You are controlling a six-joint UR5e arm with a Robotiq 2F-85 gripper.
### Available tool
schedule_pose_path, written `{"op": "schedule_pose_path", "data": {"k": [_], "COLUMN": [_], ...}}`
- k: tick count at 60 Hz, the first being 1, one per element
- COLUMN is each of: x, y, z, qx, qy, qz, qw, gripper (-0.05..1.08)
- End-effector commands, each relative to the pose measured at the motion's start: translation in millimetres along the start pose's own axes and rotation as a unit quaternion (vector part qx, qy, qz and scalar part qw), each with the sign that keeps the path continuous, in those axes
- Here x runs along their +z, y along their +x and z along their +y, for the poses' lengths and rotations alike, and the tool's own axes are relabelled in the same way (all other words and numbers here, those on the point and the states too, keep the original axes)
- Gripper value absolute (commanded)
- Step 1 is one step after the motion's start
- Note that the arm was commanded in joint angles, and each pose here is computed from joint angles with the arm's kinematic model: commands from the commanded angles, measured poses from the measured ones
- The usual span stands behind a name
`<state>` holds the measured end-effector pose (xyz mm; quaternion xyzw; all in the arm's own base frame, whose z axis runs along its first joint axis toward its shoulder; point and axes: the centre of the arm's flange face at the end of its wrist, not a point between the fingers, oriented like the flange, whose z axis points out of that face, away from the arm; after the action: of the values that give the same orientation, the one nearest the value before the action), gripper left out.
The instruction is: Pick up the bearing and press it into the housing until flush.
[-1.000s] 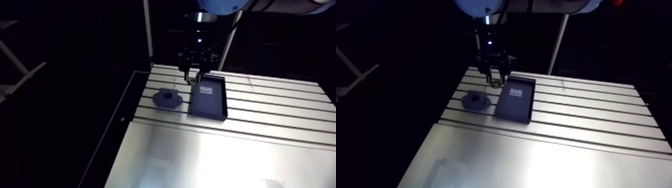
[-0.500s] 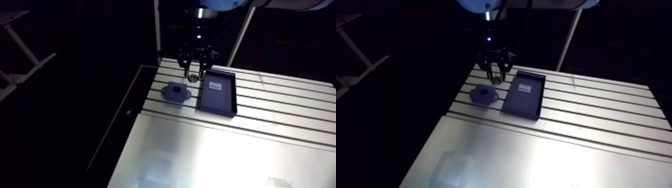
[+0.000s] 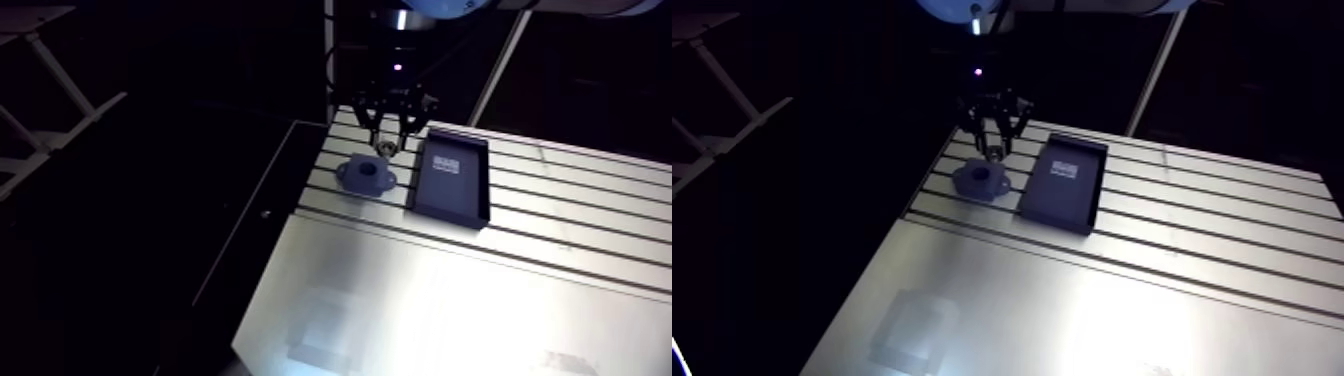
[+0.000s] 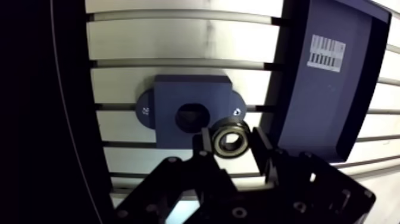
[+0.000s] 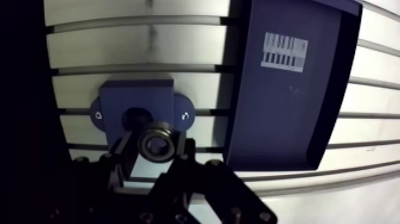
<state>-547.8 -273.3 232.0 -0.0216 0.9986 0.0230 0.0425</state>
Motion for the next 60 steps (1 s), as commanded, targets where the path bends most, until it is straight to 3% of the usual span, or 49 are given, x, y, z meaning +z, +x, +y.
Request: {"op": "schedule_pose_path", "data": {"k": [1,60], "x": [4,20], "y": [1,5], "z": [-11,-27], "qx": [-0.004,-0.019], "qy": [-0.0013,-0.0027], "qz": [0.000,-0.001], "qw": [1.000,1.000], "gripper": [0.71,0.71]}}
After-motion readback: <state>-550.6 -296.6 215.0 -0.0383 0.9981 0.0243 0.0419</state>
